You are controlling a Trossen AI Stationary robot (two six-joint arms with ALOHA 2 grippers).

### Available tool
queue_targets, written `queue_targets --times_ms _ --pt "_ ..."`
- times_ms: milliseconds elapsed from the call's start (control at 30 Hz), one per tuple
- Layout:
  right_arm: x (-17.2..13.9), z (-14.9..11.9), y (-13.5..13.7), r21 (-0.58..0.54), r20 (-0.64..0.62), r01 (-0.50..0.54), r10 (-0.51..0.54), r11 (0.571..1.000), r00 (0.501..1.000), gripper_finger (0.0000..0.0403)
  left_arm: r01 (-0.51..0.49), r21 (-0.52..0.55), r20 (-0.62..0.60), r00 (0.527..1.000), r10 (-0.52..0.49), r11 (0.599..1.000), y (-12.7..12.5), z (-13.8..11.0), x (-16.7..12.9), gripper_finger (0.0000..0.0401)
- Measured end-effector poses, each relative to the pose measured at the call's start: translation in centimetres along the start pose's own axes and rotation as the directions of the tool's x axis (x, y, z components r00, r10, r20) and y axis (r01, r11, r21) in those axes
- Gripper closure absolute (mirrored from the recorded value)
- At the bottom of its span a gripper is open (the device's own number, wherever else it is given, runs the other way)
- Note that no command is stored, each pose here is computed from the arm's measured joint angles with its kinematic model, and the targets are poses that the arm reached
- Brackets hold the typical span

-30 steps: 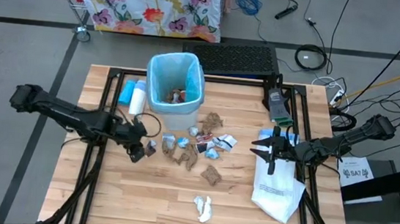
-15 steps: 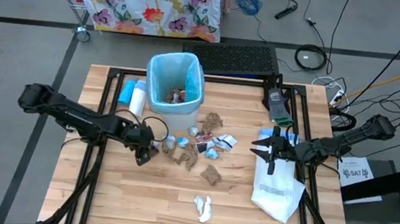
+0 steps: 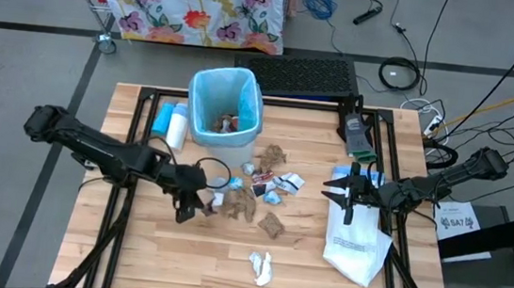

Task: Place trash/remove bag and relplace
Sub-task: Put the black paper into the white trash bin, then put the brown napkin into the white trash bin

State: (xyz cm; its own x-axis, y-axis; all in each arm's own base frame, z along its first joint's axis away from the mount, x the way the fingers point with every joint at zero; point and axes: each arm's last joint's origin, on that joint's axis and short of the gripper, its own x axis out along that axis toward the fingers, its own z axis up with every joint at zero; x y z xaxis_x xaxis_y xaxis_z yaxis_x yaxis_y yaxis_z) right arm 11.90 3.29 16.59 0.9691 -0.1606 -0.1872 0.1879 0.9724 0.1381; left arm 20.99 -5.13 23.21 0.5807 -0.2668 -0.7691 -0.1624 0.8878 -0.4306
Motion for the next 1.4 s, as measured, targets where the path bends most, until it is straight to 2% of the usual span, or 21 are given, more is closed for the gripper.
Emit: queue_targets --times_ms 100,233,467,700,833,967,1067,1133,1400 --pt "0.0 0.0 0.0 0.000 0.000 0.000 0.000 1.000 1.000 0.0280 0.024 0.088 0.066 0.997 -0.030 0.996 -2.0 2.1 -2.2 0.0400" --pt "0.0 0.0 0.0 0.000 0.000 0.000 0.000 1.000 1.000 0.0280 -0.007 0.214 0.186 0.982 -0.034 0.977 -4.0 5.1 -6.2 0.0400" --pt "0.0 0.0 0.0 0.000 -0.001 0.000 0.000 1.000 1.000 0.0280 -0.252 0.310 0.417 0.903 0.107 0.917 -4.3 9.6 -14.2 0.0401" --pt "0.0 0.0 0.0 0.000 0.000 0.000 0.000 1.000 1.000 0.0280 -0.487 0.284 0.568 0.780 0.265 0.826 -1.9 11.9 -20.1 0.0401" --pt "0.0 0.0 0.0 0.000 0.000 0.000 0.000 1.000 1.000 0.0280 -0.586 0.225 0.575 0.725 0.380 0.778 0.5 13.6 -20.9 0.0401" --pt "0.0 0.0 0.0 0.000 0.000 0.000 0.000 1.000 1.000 0.0280 -0.633 0.132 0.530 0.695 0.485 0.763 3.5 14.7 -20.7 0.0397" --pt "0.0 0.0 0.0 0.000 0.000 0.000 0.000 1.000 1.000 0.0280 -0.645 0.116 0.486 0.700 0.523 0.755 5.0 15.1 -20.3 0.0377" --pt "0.0 0.0 0.0 0.000 0.000 0.000 0.000 1.000 1.000 0.0280 -0.628 0.133 0.455 0.726 0.515 0.767 5.5 15.2 -19.9 0.0356" --pt "0.0 0.0 0.0 0.000 0.000 0.000 0.000 1.000 1.000 0.0280 -0.611 0.147 0.341 0.769 0.540 0.778 7.5 16.3 -17.4 0.0250"
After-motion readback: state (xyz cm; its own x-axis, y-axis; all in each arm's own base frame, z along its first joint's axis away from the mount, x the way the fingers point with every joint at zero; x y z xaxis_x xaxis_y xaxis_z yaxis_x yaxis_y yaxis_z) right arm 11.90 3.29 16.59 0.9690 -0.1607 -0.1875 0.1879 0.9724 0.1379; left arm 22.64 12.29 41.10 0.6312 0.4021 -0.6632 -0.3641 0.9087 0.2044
